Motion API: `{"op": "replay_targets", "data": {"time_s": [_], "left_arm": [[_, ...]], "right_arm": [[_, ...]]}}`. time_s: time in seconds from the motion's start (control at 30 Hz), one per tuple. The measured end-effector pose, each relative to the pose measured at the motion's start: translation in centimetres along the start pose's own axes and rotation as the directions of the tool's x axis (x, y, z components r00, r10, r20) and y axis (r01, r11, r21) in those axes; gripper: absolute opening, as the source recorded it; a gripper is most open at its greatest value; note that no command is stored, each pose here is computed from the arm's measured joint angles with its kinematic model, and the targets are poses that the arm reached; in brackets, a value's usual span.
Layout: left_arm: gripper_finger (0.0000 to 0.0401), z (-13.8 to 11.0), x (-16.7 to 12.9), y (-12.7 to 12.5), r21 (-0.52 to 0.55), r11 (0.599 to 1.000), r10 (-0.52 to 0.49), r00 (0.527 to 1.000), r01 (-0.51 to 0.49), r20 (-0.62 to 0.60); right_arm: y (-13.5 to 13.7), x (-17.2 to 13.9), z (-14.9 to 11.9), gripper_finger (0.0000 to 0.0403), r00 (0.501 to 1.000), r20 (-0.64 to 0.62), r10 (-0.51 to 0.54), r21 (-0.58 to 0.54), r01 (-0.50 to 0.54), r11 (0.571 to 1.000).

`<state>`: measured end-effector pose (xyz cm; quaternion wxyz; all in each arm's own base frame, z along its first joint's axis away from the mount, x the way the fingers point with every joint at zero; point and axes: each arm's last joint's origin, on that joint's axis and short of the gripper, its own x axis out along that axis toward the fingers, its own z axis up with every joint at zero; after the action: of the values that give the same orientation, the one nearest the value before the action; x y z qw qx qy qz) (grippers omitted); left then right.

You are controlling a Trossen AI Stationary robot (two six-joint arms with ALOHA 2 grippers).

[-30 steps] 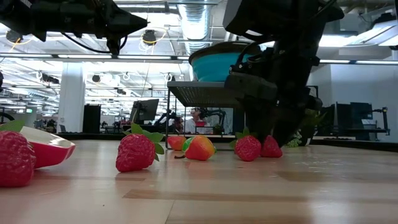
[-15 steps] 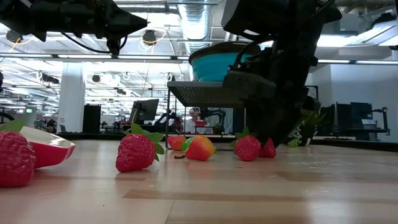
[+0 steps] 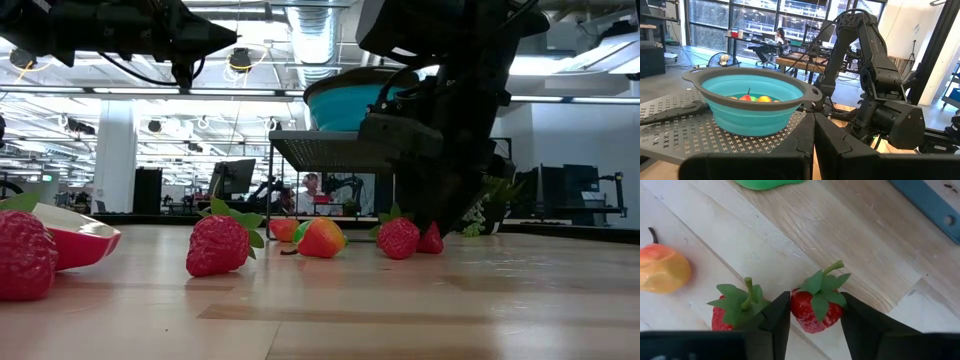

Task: Pick & Place Fruit
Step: Put the strawberry into the strainer bowl

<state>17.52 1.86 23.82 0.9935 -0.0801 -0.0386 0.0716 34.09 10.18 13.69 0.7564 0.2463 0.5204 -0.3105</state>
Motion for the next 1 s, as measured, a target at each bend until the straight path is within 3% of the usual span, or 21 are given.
{"op": "replay_targets", "data": {"time_s": [0.53,0.8,1.0], "left_arm": [[0.0002,0.0,0.0,0.0,0.000,1.000,0.000,1.000,0.000,0.000],[0.0002,0.0,0.0,0.0,0.000,1.000,0.000,1.000,0.000,0.000],[0.0002,0.0,0.0,0.0,0.000,1.000,0.000,1.000,0.000,0.000]], "right_arm": [[1.5,-1.6,0.2,0.0126,0.998,-0.008,0.065,-0.027,-0.065,0.998],[2.8,-5.3,1.9,0.0130,0.999,-0.013,0.052,-0.089,-0.053,0.995],[3.9,-8.8,4.7,0.0130,0.993,0.029,0.116,-0.141,-0.111,0.984]]}}
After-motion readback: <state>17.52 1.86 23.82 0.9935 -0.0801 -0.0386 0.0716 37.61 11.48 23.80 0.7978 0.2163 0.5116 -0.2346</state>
